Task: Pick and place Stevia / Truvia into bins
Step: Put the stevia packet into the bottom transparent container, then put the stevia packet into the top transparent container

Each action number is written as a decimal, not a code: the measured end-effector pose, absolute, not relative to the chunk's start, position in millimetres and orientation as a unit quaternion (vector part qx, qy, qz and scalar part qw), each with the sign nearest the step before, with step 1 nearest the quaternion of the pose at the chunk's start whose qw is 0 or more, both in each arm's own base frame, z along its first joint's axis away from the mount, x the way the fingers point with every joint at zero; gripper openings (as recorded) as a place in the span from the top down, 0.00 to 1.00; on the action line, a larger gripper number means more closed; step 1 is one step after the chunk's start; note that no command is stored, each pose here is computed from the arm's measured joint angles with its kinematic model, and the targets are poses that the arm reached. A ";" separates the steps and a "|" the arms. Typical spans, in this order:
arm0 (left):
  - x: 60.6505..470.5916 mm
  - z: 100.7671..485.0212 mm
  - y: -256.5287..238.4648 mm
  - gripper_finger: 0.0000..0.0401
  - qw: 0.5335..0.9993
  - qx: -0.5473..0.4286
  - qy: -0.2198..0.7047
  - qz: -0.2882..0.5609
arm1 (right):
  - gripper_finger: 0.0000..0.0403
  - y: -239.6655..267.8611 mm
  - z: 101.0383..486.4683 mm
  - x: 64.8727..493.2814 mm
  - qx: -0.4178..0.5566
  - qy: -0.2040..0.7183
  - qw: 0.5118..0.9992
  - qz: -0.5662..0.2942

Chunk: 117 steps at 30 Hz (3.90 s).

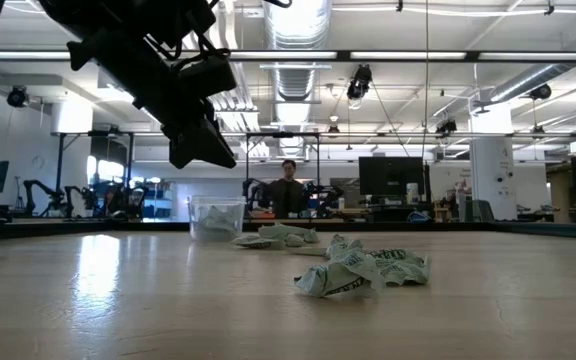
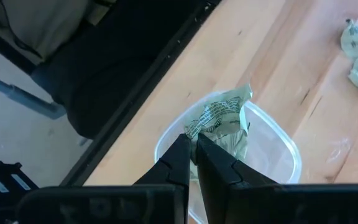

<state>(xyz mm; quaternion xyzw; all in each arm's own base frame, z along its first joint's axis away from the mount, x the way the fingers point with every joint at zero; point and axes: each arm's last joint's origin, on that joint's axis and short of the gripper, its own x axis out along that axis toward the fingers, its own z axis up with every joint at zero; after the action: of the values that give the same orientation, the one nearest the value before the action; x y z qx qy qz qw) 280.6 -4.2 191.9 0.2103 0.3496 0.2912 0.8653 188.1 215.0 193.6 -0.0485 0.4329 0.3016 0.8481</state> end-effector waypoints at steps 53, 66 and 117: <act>280.8 191.5 -7.3 0.73 0.876 0.185 0.343 0.286 | 0.59 211.7 194.3 193.6 -0.051 0.407 0.877 0.252; 282.6 189.3 -12.2 0.73 0.900 0.158 0.351 0.206 | 0.66 203.3 195.7 200.1 -0.172 0.344 0.909 0.160; 316.3 131.2 -22.2 0.84 0.905 0.076 0.418 0.010 | 0.78 179.5 203.4 194.9 -0.237 0.325 0.915 -0.008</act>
<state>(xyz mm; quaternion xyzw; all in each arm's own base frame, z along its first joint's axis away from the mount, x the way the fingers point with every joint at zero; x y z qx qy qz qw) 316.3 -22.2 131.2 0.0758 0.4179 0.0104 0.9053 194.9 179.5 203.4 -0.2370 0.3252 -0.0081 0.9154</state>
